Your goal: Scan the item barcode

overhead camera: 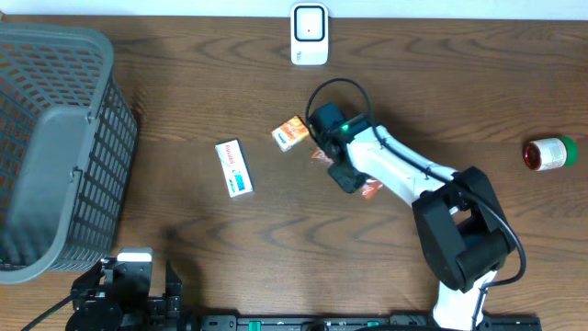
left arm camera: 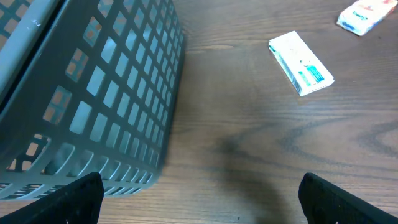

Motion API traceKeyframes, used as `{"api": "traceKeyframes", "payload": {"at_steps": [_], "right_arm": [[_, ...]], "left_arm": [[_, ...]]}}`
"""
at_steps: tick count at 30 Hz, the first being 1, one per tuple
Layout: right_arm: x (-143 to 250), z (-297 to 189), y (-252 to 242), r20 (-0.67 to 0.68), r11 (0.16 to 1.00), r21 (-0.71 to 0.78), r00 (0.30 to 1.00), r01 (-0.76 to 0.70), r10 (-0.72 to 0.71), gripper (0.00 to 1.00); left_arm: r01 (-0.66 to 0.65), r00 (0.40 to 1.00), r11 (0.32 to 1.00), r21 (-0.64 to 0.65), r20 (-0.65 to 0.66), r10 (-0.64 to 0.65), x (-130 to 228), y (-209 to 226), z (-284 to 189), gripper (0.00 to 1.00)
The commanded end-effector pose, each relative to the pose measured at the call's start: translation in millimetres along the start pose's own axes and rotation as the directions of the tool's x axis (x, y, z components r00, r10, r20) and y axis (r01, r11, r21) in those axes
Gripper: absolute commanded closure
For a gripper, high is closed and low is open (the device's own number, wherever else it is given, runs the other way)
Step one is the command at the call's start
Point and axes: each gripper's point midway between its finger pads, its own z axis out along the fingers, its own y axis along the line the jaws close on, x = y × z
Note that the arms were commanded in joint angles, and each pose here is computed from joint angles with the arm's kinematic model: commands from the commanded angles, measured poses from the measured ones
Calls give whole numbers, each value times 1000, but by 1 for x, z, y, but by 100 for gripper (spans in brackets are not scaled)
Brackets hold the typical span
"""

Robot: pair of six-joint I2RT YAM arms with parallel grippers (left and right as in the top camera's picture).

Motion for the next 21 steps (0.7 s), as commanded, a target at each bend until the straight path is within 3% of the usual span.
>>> {"api": "traceKeyframes", "payload": {"at_steps": [1, 2, 4, 10, 17, 21], "right_arm": [[9, -26, -44, -2, 934, 357, 1000, -23, 26, 99], [14, -42, -57, 4, 866, 498, 999, -44, 49, 99], [13, -59, -65, 57, 788, 609, 996, -92, 72, 99], [3, -75, -46, 132, 738, 665, 991, -115, 35, 99], [-15, -50, 2, -37, 535, 829, 971, 162, -236, 99], [-18, -31, 53, -120, 426, 856, 914, 293, -387, 99]], "left_arm": [[1, 1000, 1000, 8, 12, -1, -1, -1, -2, 1], [1, 1000, 1000, 8, 12, -1, -1, -1, -2, 1], [1, 1000, 1000, 8, 12, -1, -1, -1, -2, 1], [1, 1000, 1000, 8, 12, -1, -1, -1, -2, 1], [1, 1000, 1000, 8, 12, -1, -1, -1, -2, 1], [1, 1000, 1000, 8, 12, -1, -1, -1, -2, 1]]}}
